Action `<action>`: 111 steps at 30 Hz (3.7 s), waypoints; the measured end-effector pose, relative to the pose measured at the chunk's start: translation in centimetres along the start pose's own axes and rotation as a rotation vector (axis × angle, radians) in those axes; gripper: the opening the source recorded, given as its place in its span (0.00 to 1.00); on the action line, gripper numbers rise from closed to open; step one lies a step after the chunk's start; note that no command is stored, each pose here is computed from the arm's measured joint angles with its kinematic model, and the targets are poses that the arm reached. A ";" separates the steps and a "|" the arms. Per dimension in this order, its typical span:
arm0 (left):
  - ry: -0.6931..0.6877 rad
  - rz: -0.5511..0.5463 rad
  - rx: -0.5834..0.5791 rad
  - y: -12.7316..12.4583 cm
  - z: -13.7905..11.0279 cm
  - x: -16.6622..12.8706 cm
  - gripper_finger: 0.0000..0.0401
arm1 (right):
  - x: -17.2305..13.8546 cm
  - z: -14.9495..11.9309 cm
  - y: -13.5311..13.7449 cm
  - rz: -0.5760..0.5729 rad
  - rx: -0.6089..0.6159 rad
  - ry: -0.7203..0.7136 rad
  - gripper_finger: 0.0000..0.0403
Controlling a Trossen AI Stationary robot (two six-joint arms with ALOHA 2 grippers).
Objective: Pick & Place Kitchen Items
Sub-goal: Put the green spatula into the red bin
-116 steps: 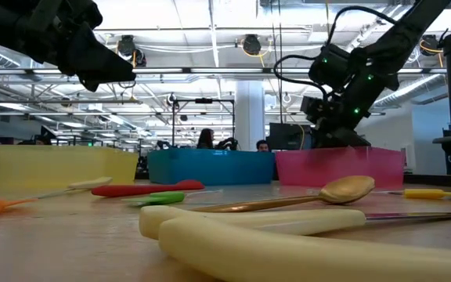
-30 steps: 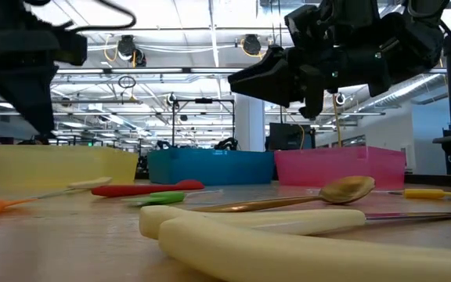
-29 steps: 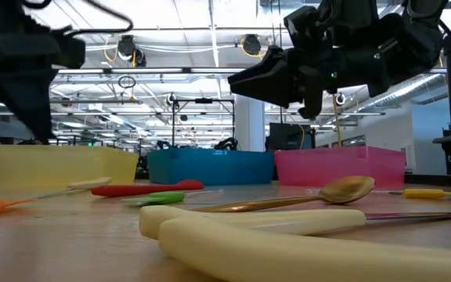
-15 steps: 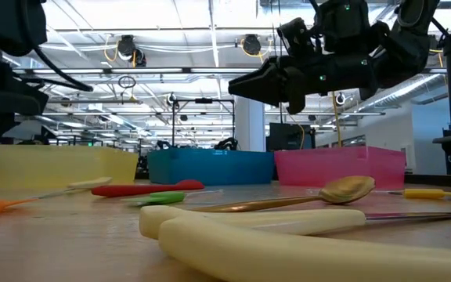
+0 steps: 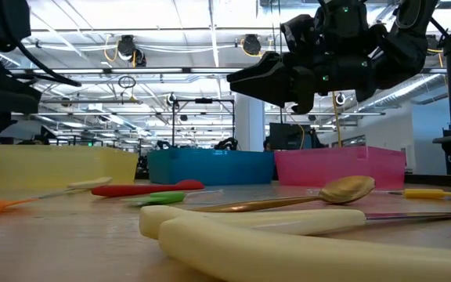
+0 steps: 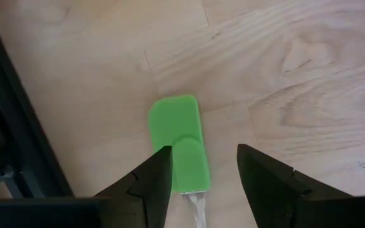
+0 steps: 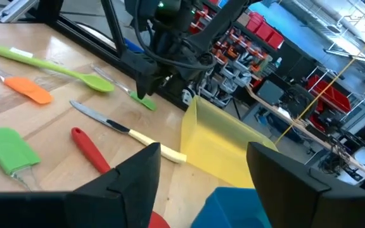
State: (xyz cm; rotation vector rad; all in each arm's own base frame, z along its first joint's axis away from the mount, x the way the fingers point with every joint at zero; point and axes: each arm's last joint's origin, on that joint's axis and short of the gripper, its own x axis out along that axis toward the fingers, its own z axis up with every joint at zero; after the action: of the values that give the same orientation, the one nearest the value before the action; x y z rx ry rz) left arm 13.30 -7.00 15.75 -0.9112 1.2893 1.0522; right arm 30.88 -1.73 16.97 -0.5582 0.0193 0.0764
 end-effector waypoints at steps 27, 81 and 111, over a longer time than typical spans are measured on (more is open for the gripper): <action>-0.107 0.047 -0.153 -1.5 -2.7 2.7 0.27 | 0.0 0.0 0.0 0.001 0.000 0.000 0.53; -1.176 -0.719 0.876 -17.0 9.3 -12.2 0.08 | 0.4 1.4 0.2 0.171 0.195 -0.150 0.53; -1.302 -0.815 1.007 -20.3 11.1 -9.4 0.08 | 0.5 0.9 -0.1 0.104 0.292 -0.087 0.03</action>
State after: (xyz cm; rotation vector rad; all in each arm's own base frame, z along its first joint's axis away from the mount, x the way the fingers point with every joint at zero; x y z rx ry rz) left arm 36.09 -3.14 25.19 0.1524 0.1320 0.0945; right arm 31.34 -1.30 17.78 -0.2617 -0.0251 0.1963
